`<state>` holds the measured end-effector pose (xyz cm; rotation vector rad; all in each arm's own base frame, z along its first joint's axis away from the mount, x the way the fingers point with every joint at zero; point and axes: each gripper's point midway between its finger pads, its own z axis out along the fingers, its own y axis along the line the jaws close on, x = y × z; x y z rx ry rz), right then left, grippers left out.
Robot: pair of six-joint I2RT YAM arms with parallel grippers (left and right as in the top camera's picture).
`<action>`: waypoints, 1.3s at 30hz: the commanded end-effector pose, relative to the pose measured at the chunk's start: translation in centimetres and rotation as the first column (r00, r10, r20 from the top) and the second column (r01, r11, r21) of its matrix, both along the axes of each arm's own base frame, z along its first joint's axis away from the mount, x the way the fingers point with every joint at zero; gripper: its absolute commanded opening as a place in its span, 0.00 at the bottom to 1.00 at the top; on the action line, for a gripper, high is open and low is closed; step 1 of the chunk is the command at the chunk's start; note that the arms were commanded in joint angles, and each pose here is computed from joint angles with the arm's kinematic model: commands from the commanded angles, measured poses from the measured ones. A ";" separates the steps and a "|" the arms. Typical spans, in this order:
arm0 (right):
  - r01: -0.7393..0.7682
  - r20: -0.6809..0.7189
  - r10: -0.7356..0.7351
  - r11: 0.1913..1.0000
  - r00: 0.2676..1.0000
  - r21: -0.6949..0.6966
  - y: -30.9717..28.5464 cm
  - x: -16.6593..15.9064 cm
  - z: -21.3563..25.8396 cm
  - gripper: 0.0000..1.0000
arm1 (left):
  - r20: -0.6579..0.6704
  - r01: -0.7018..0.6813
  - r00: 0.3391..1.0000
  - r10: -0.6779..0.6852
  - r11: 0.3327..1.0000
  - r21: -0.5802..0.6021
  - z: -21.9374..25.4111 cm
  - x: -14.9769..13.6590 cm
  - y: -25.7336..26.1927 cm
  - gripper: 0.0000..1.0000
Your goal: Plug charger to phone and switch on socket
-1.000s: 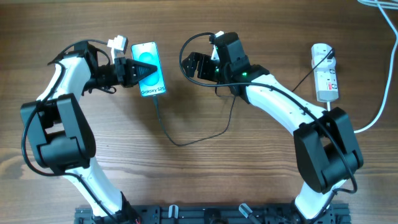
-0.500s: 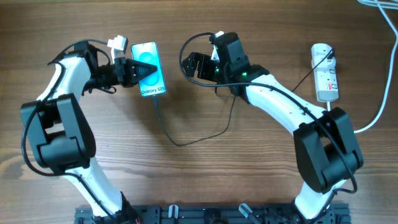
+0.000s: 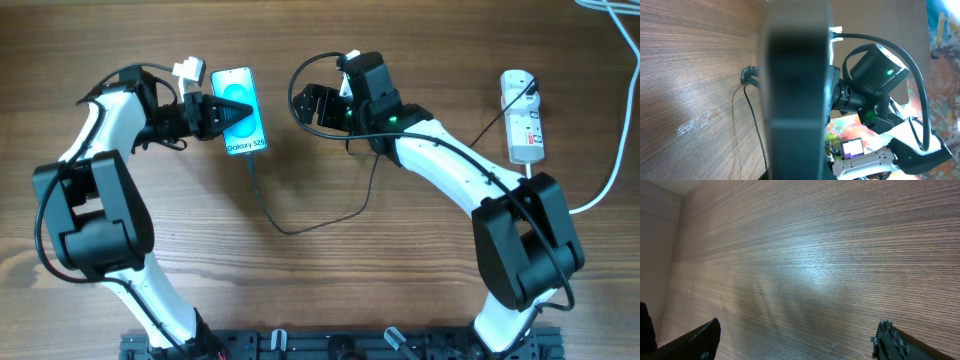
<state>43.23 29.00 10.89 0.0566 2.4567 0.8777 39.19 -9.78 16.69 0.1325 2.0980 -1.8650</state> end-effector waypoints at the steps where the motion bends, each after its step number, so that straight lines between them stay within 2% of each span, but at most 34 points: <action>1: 0.007 0.057 -0.007 1.000 0.998 0.007 0.0 0.6 2.3 1.00 | 0.010 0.000 1.000 0.001 1.000 -0.023 0.4 -0.1 -0.1 0.04; 17: 0.005 0.044 -0.005 1.000 0.999 0.001 0.0 0.4 2.0 1.00 | 0.016 0.001 1.000 -0.001 1.000 -0.014 0.2 0.0 -0.1 0.04; 20: -0.064 -0.064 0.065 0.998 0.996 0.020 0.2 -1.8 0.8 1.00 | 0.016 0.000 1.000 0.000 1.000 -0.014 0.2 0.0 -0.1 0.04; 24: -0.163 -0.089 0.176 0.976 0.980 0.142 0.5 -2.6 2.0 0.97 | 0.016 0.000 1.000 0.000 1.000 -0.014 0.2 0.0 -0.1 0.04; 25: -0.231 -0.090 0.258 0.943 0.962 0.238 1.0 -3.3 3.3 0.77 | 0.016 0.000 1.000 0.000 1.000 -0.014 0.2 0.0 -0.1 0.04; 27: -0.350 -0.071 0.410 0.846 0.909 0.401 1.5 -5.1 5.8 0.04 | 0.016 0.001 1.000 -0.001 1.000 -0.014 0.2 0.0 -0.1 0.04; 30: -0.506 0.009 0.555 0.752 0.832 0.422 2.8 -7.9 6.6 0.04 | 0.016 0.001 1.000 -0.001 1.000 -0.014 0.2 0.0 -0.1 0.04; 34: -0.536 -0.050 0.586 0.770 0.809 0.347 4.9 -10.4 4.5 0.06 | 0.016 0.001 1.000 -0.001 1.000 -0.014 0.2 0.0 -0.1 0.04; 35: -0.547 -0.051 0.595 0.767 0.802 0.335 5.6 -11.0 4.3 0.13 | 0.016 0.001 1.000 -0.001 1.000 -0.014 0.2 0.0 -0.1 0.04; 37: -0.568 -0.056 0.612 0.761 0.789 0.314 7.0 -12.3 4.0 0.47 | 0.016 0.001 1.000 -0.001 1.000 -0.014 0.2 0.0 -0.1 0.04; 39: -0.589 -0.058 0.629 0.753 0.776 0.293 8.2 -13.4 3.7 0.61 | 0.016 0.001 1.000 -0.001 1.000 -0.014 0.2 0.0 -0.1 0.04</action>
